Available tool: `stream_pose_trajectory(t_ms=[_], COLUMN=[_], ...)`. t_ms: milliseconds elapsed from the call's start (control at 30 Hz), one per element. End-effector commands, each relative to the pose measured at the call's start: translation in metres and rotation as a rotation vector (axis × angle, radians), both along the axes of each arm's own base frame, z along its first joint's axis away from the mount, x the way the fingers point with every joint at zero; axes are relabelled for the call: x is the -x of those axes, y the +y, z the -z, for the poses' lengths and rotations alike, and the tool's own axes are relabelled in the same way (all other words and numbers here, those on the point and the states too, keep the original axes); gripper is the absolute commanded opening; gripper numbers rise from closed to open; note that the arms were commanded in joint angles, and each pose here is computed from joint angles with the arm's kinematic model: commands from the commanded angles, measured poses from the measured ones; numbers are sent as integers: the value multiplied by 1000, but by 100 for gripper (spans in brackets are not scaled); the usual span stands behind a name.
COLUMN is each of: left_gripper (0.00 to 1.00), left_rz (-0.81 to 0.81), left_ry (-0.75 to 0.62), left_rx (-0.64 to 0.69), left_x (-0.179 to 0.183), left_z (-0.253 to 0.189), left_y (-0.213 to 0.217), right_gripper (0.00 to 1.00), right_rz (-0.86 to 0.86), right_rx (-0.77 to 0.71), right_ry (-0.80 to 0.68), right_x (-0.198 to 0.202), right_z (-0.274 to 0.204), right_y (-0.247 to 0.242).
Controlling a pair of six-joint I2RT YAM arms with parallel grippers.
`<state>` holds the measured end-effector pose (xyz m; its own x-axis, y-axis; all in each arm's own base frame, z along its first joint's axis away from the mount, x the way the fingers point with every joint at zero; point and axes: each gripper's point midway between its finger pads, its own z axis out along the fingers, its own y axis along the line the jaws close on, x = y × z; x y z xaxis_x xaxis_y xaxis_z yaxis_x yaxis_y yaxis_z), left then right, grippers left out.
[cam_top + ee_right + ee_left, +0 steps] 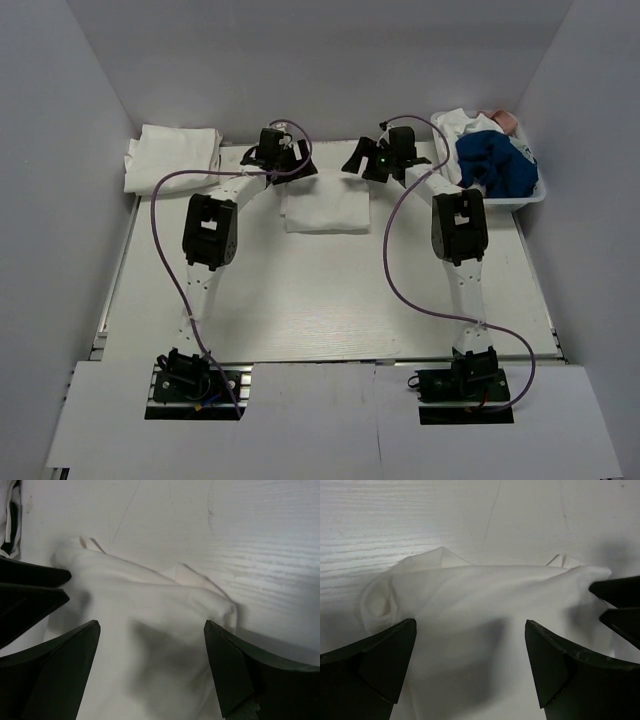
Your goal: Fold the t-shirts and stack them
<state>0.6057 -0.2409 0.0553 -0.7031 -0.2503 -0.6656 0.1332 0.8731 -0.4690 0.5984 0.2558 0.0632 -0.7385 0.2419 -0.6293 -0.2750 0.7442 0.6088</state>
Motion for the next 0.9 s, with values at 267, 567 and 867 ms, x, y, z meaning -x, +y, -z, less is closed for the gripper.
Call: stream_pose_trajectory(t_ms=[267, 567, 867], left_gripper=[100, 100, 98], left_rz=[-78, -37, 19], left_ry=[-17, 114, 194], left_rx=[-167, -201, -218], left_x=[49, 79, 80], left_z=[-90, -33, 12], left_y=[41, 46, 35], right_gripper=[90, 90, 90], right_rz=[41, 100, 136], right_rx=[10, 2, 19], right_ry=[-221, -197, -165], right_x=[122, 219, 262], right_z=[-128, -105, -80], right_y=[-36, -68, -86])
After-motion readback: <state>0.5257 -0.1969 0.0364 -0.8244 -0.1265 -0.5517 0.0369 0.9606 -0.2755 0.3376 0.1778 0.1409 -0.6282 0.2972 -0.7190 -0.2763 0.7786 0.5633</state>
